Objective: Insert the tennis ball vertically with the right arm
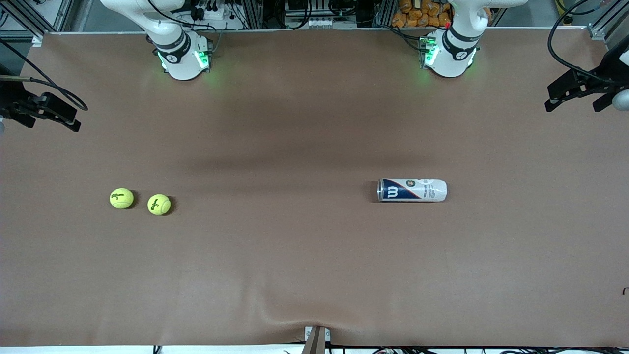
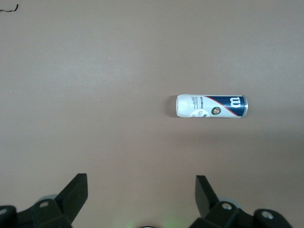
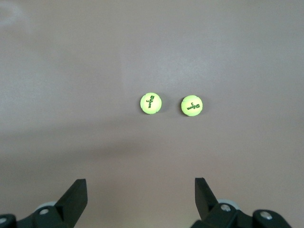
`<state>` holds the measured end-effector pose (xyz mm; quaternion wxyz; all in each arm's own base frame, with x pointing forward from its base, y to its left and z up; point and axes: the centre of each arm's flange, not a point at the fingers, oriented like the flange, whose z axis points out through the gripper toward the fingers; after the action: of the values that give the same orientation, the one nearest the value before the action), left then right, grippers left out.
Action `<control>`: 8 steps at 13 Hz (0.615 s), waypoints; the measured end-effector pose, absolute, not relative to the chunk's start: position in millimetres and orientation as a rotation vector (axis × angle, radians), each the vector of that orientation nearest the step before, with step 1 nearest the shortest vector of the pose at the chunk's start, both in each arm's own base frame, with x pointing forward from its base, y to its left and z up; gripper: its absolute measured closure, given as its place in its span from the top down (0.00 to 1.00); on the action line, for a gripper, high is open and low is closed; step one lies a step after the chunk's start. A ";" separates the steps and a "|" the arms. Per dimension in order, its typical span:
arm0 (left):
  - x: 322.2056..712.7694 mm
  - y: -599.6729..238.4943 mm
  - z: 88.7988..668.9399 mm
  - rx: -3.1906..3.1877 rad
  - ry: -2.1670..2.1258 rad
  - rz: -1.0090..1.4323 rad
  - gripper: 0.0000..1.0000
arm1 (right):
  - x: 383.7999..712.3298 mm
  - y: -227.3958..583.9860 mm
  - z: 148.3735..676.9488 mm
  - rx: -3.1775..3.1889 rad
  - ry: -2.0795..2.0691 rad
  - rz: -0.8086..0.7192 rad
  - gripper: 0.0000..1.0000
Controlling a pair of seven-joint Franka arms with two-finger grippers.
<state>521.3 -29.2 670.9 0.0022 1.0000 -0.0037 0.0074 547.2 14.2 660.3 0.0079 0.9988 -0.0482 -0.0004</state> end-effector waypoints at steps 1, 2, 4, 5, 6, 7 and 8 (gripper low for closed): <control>521.3 -29.0 671.1 3.137 -0.011 0.023 1.00 | 547.2 14.2 660.3 3.122 -0.151 -0.001 1.00; 521.2 -28.9 671.0 3.137 -0.011 0.022 1.00 | 547.2 14.2 660.3 3.122 -0.151 -0.001 1.00; 521.4 -24.7 671.1 3.137 0.002 0.022 1.00 | 547.2 14.2 660.3 3.122 -0.151 -0.001 1.00; 521.6 -19.4 671.6 3.137 0.018 0.023 1.00 | 547.2 14.1 660.3 3.122 -0.151 -0.001 1.00; 521.7 -14.0 672.4 3.137 0.033 0.026 1.00 | 547.2 14.1 660.3 3.122 -0.151 -0.001 1.00; 521.7 -10.9 672.9 3.137 0.041 0.027 1.00 | 547.2 14.1 660.3 3.122 -0.151 -0.001 1.00; 521.5 -9.7 672.9 3.137 0.044 0.025 1.00 | 547.2 14.1 660.3 3.122 -0.151 -0.001 1.00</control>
<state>521.5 -9.7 672.9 0.0021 0.9999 0.0141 0.0078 547.2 14.1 660.3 0.0079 0.9988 -0.0483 -0.0004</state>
